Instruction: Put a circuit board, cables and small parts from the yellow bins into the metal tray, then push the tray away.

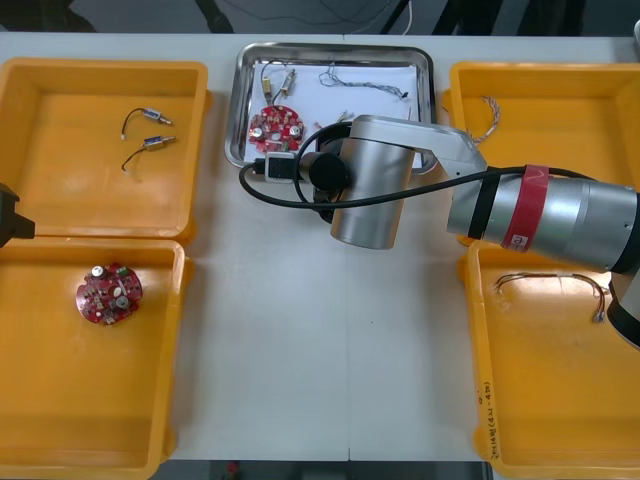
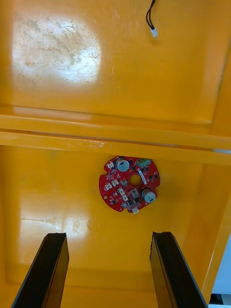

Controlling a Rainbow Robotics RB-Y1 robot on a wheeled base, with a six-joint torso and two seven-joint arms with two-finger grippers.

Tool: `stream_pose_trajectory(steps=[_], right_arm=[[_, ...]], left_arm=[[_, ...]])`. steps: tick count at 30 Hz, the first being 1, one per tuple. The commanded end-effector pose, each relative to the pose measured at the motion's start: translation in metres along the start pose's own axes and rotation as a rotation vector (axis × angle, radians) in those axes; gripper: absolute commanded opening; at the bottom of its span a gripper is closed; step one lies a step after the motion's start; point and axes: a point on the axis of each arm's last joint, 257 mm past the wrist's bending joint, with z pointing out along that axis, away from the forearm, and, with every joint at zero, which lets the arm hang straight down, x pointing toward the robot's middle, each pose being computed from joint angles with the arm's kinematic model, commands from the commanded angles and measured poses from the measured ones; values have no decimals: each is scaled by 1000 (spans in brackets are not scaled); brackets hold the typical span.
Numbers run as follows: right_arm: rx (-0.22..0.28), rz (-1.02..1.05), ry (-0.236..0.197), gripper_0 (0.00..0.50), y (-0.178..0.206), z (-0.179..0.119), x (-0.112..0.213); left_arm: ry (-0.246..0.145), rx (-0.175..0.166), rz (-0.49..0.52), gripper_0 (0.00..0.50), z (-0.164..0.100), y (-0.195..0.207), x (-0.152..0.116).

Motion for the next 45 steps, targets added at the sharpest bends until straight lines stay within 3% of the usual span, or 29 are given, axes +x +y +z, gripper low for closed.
stream_pose_trajectory(steps=[1, 3, 4, 5, 8, 18, 23, 32, 38, 43, 45], right_arm=[[66, 13, -29, 104, -37, -10, -15], [63, 11, -31, 243, -35, -10, -17], [62, 11, -32, 273, -34, -10, -18], [60, 13, -36, 345, -34, -11, -20], [62, 16, -40, 500, -35, -12, -23], [3, 74, -32, 500, -31, -27, -34], [-13, 78, 4, 500, -28, -46, -40], [-142, 182, 51, 500, -15, -108, -45], [-198, 295, 73, 500, -3, -141, -24], [-230, 413, 140, 500, 3, -174, 13], [-225, 477, 116, 500, -1, -180, 14]], left_arm=[[-17, -34, 120, 500, -11, 12, -1], [-17, -34, 120, 500, -11, 12, -1], [-17, -34, 120, 500, -11, 12, -1], [-17, -34, 120, 500, -11, 12, -1], [-17, -34, 120, 500, -11, 12, -1], [-17, -34, 120, 500, -11, 12, -1], [-17, -34, 120, 500, -11, 12, -1], [-17, -34, 120, 500, -11, 12, -1], [-17, -34, 120, 500, -11, 12, -1], [-17, -34, 120, 500, -11, 12, -1], [-17, -34, 120, 500, -11, 12, -1]])
